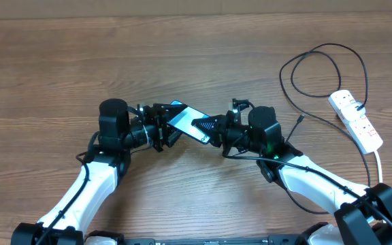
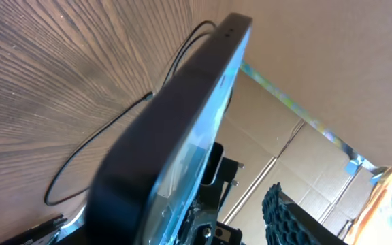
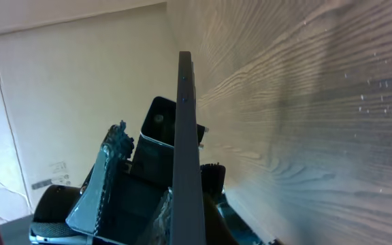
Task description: Plug charger to phone and switch on socket
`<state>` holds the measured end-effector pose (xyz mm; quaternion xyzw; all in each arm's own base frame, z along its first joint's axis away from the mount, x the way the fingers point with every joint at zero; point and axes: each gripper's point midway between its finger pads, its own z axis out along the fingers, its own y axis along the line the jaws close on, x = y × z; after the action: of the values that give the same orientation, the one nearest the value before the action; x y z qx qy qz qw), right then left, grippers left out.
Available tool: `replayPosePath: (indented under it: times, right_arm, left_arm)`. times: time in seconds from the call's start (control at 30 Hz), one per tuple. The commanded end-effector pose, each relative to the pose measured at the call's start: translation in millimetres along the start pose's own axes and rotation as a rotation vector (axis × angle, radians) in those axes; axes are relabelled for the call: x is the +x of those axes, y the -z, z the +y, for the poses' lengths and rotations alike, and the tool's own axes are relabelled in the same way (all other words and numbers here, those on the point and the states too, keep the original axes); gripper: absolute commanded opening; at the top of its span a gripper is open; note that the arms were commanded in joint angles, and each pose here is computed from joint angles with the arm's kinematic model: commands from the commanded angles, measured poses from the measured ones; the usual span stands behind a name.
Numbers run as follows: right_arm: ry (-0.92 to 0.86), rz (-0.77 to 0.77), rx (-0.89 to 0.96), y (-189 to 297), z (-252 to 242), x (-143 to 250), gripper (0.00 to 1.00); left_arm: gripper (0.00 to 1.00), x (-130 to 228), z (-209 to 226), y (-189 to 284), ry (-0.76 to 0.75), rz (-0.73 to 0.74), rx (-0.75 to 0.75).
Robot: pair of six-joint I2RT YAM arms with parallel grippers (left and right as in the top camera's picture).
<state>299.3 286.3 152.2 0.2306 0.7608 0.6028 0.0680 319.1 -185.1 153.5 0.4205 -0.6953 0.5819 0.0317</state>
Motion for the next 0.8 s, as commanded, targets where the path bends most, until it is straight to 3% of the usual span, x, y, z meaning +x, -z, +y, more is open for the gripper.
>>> replayPosePath:
  times: [0.0, 0.2, 0.43, 0.77]
  right_arm:
    - [0.08, -0.003, -0.046, 0.5, 17.6, 1.3, 0.04]
    - [-0.037, 0.015, -0.048, 0.6, 18.2, 3.8, 0.04]
    - [-0.166, 0.041, -0.041, 0.6, 17.2, 7.7, 0.04]
    - [-0.311, 0.038, -0.009, 0.4, 9.5, 7.6, 0.04]
  left_arm:
    - [0.52, -2.5, 1.9, -5.7, -0.036, -0.03, -0.005]
    - [0.52, -0.5, 4.2, -11.2, -0.059, -0.048, -0.013]
    - [0.34, -0.5, 2.6, -11.1, -0.063, -0.048, -0.007]
    - [0.28, -0.5, 2.5, -11.1, -0.063, -0.049, -0.006]
